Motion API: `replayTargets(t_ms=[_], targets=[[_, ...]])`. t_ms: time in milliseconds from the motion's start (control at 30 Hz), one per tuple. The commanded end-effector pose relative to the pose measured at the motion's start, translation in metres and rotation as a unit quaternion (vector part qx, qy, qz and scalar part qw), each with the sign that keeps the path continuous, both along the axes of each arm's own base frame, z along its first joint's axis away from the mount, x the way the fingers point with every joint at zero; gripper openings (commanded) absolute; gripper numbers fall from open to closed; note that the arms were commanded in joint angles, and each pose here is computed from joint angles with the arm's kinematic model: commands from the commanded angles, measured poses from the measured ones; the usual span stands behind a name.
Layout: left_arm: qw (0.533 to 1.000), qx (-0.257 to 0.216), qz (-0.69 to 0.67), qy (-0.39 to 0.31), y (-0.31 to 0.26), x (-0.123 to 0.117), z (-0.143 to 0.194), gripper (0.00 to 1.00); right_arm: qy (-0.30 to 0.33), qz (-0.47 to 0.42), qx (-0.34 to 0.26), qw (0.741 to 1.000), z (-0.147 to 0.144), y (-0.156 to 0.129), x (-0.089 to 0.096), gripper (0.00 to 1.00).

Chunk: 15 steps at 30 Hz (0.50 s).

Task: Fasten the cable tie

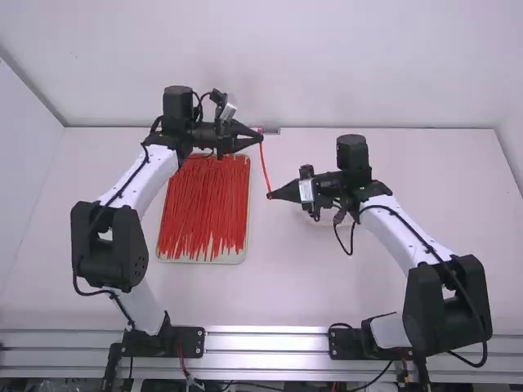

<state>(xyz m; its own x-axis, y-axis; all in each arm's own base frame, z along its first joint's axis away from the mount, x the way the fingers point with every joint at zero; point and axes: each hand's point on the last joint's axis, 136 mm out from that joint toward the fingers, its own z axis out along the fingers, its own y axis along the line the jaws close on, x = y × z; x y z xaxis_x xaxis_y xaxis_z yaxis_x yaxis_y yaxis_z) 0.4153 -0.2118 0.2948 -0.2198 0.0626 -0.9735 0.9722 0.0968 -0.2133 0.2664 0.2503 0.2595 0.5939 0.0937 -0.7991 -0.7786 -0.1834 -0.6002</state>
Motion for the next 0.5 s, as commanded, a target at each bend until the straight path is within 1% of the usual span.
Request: replayTargets(t_ms=[0,133,200,233,333,467], targets=[[1.000,-0.013,-0.024,0.011,-0.002,-0.007,0.001,0.02,0.054,0.024,0.002,0.998,0.004,0.000,-0.007,0.00],[1.000,-0.017,-0.024,0.011,-0.002,-0.006,0.004,0.02,0.061,0.032,0.004,0.998,0.009,-0.001,-0.007,0.00],[0.999,-0.018,-0.025,0.013,-0.003,-0.007,0.005,0.02,0.053,0.034,0.007,0.998,0.009,-0.001,-0.008,0.00],[0.999,-0.018,-0.027,0.012,-0.006,-0.008,0.004,0.02,0.060,0.035,0.005,0.998,0.007,-0.001,-0.009,0.00],[0.999,-0.017,-0.025,0.013,-0.005,-0.007,0.004,0.02,0.070,0.045,0.002,0.997,0.005,0.004,-0.015,0.00],[0.999,-0.017,-0.029,0.012,-0.007,-0.009,0.004,0.02,0.048,0.061,0.007,0.997,0.007,0.012,-0.022,0.00]])
